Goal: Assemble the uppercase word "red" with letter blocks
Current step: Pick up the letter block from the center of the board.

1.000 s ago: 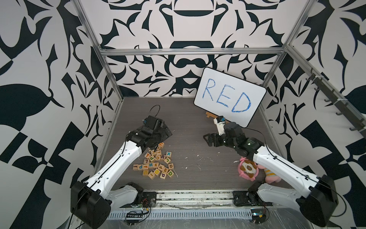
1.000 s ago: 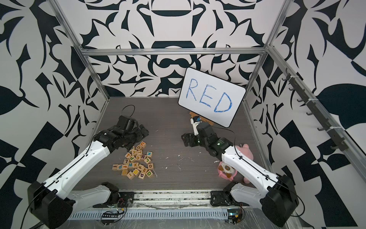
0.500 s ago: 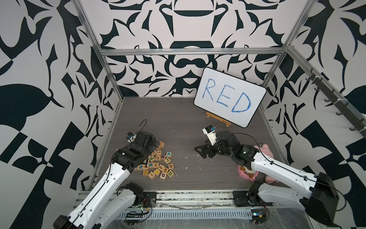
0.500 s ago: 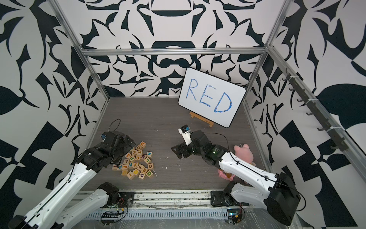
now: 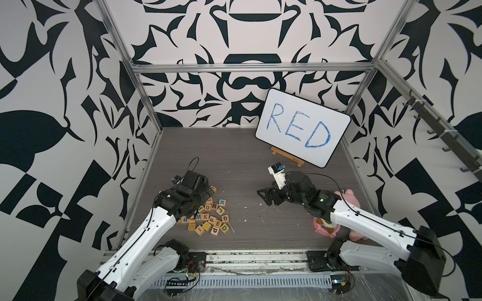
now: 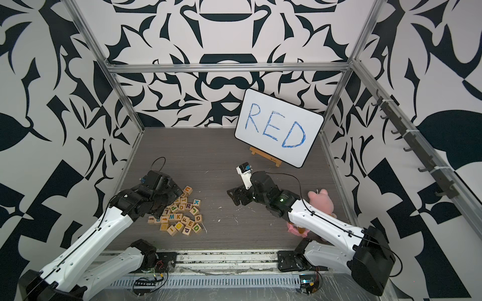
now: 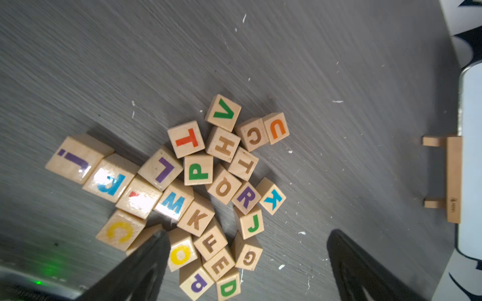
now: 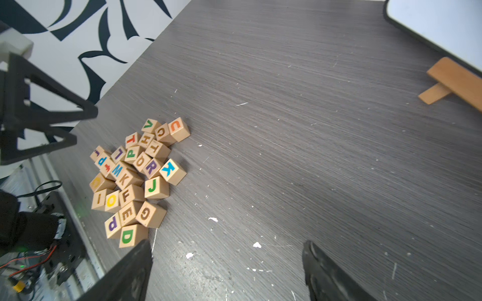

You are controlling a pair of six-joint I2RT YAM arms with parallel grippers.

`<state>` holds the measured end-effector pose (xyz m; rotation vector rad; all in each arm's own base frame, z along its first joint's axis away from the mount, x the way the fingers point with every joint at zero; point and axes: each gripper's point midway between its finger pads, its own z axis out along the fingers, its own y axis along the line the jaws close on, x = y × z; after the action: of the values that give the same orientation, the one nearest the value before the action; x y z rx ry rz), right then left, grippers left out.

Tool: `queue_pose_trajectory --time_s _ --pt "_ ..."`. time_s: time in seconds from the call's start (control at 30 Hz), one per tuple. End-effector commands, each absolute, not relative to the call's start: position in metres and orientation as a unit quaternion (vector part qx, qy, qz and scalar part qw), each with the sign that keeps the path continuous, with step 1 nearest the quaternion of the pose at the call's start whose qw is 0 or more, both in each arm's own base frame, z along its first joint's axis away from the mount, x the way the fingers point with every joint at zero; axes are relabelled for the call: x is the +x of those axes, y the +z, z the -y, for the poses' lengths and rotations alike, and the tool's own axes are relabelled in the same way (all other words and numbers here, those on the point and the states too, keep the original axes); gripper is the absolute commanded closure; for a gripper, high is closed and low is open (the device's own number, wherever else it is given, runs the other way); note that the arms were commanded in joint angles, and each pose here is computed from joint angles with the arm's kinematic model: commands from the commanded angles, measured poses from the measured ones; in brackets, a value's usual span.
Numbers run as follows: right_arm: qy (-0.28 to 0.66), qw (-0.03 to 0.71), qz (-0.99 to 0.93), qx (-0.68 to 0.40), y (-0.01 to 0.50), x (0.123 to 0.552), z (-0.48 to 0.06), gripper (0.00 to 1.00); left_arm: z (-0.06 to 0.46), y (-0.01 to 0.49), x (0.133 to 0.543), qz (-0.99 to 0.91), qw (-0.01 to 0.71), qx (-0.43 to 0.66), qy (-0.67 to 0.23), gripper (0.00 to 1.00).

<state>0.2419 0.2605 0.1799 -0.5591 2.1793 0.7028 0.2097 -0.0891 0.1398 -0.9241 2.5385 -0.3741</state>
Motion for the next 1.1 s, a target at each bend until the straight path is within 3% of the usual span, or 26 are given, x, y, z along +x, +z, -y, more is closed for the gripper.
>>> queue_pose_trajectory --time_s 0.0,0.23,0.4,0.53,0.77,1.07 --pt "0.265 0.423 -0.845 -0.195 0.195 0.251 -0.253 0.12 0.103 0.137 0.201 -0.925 0.163 -0.309 -0.149 0.11" --pt "0.182 0.509 -0.835 -0.104 0.198 0.271 -0.203 0.15 0.123 0.117 0.194 -0.934 0.120 -0.288 -0.172 0.42" --pt "0.222 0.541 -0.802 -0.124 0.194 0.263 -0.209 0.18 0.131 0.103 0.186 -0.943 0.111 -0.268 -0.163 0.43" --pt "0.238 0.521 -0.805 -0.155 0.183 0.258 -0.221 0.18 0.125 0.092 0.185 -0.951 0.113 -0.256 -0.129 0.44" --pt "0.237 0.495 -0.816 -0.181 0.161 0.262 -0.236 0.18 0.118 0.078 0.189 -0.966 0.113 -0.218 -0.084 0.70" --pt "0.236 0.492 -0.818 -0.183 0.145 0.260 -0.235 0.18 0.123 0.072 0.198 -0.975 0.110 -0.183 -0.069 0.66"
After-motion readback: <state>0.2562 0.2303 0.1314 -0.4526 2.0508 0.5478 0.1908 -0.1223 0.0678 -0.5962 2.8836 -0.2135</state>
